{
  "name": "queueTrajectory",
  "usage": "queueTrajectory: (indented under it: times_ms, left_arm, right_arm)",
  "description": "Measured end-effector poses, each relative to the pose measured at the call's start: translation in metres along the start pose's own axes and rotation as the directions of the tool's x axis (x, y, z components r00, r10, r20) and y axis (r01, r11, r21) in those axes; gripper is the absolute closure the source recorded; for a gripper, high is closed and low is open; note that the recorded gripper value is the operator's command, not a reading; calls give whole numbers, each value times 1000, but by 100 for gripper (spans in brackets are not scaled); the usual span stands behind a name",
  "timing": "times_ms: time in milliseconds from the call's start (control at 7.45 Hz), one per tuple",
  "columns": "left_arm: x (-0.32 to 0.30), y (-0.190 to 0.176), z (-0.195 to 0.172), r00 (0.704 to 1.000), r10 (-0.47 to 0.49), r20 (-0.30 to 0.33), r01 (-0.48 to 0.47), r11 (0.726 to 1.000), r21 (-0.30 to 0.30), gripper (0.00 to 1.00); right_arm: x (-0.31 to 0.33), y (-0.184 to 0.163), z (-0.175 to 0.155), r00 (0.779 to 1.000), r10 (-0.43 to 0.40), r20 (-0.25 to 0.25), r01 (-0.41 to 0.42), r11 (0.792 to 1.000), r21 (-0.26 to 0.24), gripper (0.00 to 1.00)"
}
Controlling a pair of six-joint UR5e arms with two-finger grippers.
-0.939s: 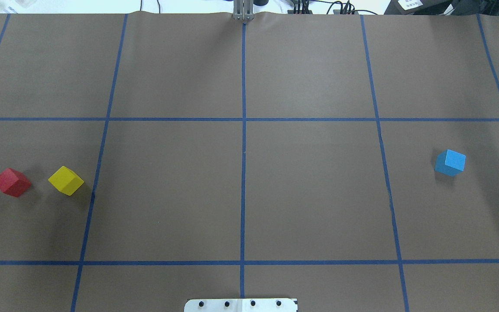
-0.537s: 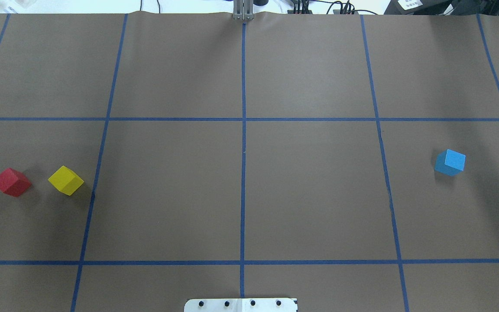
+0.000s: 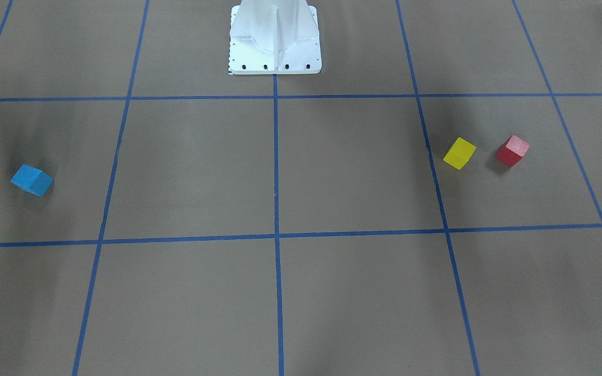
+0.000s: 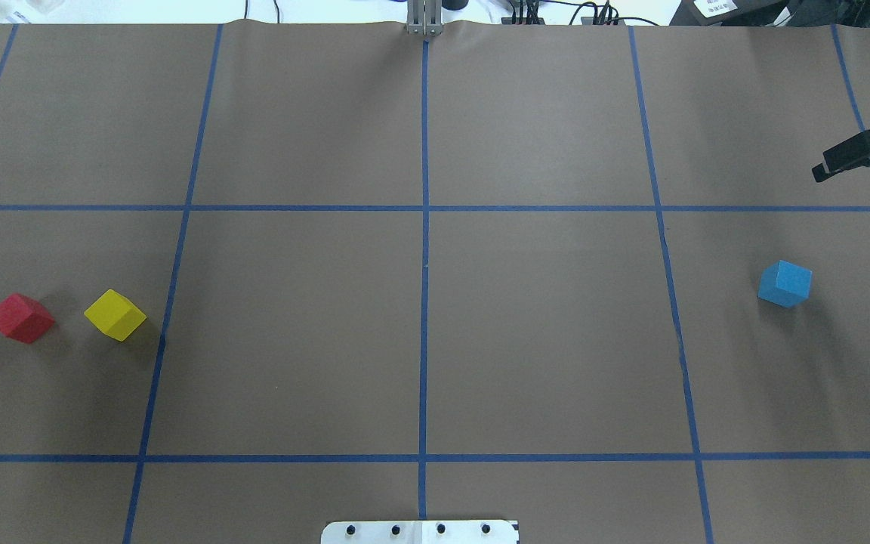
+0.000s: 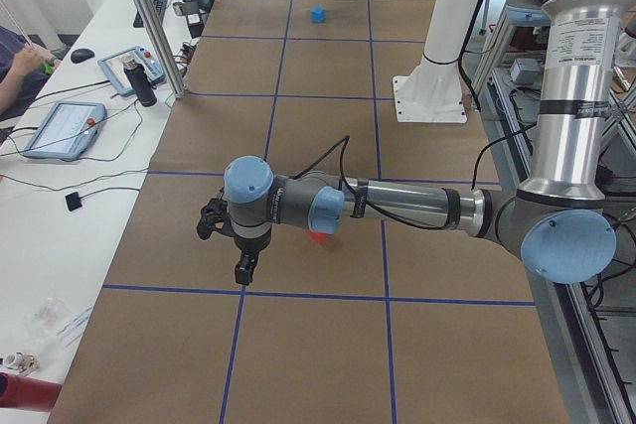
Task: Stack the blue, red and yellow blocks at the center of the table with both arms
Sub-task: 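Lower the right gripper onto the blue cube and close it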
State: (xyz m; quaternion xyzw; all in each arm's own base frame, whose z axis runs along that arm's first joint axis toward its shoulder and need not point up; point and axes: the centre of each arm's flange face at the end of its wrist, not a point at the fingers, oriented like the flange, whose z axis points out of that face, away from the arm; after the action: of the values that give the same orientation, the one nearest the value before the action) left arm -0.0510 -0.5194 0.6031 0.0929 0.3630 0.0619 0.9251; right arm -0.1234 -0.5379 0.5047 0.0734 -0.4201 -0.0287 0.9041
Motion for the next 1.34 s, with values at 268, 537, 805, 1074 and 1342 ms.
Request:
queueTrajectory:
  times_ms: [268, 537, 805, 1074, 1342]
  left_arm:
    - [1, -1, -1, 1000, 1, -1, -1, 1000, 2, 0]
    - [2, -3, -2, 1000, 8, -1, -8, 1000, 10, 0]
    - [3, -4, -3, 1000, 14, -1, -14, 1000, 16, 0]
    - [4, -6, -4, 1000, 19, -1, -19, 1000, 20, 0]
    - [4, -6, -4, 1000, 25, 0, -25, 999, 27, 0]
  right_arm:
    - [-7, 14, 23, 973, 231, -14, -232, 972, -30, 1]
    - [-8, 33, 44, 932, 360, -41, -362, 930, -69, 1]
    - [-5, 53, 63, 921, 384, -70, -390, 915, -107, 1]
    - [-9, 72, 83, 924, 370, -93, -381, 912, -150, 1]
    - [-15, 83, 97, 929, 354, -108, -369, 913, -178, 1]
